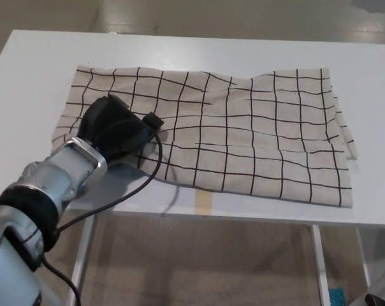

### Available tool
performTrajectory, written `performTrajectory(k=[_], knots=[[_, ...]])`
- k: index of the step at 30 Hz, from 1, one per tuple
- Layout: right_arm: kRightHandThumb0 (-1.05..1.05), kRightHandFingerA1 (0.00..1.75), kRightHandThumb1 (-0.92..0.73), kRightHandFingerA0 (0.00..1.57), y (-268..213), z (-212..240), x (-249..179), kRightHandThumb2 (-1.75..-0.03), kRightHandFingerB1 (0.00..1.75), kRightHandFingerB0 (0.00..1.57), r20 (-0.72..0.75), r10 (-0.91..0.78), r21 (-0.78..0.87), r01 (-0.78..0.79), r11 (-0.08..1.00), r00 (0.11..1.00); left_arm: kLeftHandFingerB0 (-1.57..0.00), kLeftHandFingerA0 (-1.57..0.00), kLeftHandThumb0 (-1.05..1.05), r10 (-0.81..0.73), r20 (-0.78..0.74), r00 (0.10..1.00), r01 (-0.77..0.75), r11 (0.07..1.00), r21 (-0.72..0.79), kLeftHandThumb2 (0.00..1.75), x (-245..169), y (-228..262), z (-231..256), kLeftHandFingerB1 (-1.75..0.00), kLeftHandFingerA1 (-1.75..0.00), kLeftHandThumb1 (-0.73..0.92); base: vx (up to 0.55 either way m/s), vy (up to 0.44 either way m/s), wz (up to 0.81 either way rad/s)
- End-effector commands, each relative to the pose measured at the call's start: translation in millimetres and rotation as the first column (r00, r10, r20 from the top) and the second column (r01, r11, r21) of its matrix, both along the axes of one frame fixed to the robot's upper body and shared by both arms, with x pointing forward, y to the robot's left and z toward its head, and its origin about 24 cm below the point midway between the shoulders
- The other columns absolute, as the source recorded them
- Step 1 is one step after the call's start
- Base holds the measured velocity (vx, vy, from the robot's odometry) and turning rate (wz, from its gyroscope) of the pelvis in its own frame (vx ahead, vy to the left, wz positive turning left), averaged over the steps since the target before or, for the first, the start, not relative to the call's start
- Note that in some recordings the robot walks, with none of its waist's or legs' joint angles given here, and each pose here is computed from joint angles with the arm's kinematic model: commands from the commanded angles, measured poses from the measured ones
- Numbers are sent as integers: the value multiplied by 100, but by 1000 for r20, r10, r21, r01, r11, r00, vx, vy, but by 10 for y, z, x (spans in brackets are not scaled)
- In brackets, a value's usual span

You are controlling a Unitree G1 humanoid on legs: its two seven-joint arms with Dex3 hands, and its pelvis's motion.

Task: Use the left hand to fold a white towel with checkered patterns in half.

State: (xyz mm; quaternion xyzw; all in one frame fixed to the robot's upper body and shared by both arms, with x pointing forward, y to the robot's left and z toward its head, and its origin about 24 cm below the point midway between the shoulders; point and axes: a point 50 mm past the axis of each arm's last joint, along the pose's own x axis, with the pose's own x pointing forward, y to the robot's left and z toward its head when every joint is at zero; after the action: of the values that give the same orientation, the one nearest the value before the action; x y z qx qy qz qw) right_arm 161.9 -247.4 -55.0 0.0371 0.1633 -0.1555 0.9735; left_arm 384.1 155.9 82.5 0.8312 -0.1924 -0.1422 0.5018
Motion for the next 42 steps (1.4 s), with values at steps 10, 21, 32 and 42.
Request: performTrajectory(k=[10,21,32,42], knots=[[-42,49,-59,50,-18,-24,-5,-58,37,47,-13,-17,8,17,1000,1000,-89,-84,-31,-291,304,907,230,947,223,55,167,58,912,-50,-171,48,0,0,0],[-43,49,-59,53,-7,-19,4,-58,38,53,-7,-5,-12,5,1000,1000,-90,-98,-26,-468,437,768,382,883,273,54,187,-435,1357,-141,-159,47,0,0,0],[-44,45,-59,50,-17,21,33,-58,39,56,6,17,-26,-17,1000,1000,-111,-95,-30,-651,364,667,562,759,329,55,59,-1085,1314,-74,-167,44,0,0,0],[-45,47,-59,53,-26,38,71,-58,43,63,16,18,-20,-18,1000,1000,-75,-88,-30,-889,81,451,757,429,494,54,-212,-1521,912,-172,-175,48,0,0,0]])
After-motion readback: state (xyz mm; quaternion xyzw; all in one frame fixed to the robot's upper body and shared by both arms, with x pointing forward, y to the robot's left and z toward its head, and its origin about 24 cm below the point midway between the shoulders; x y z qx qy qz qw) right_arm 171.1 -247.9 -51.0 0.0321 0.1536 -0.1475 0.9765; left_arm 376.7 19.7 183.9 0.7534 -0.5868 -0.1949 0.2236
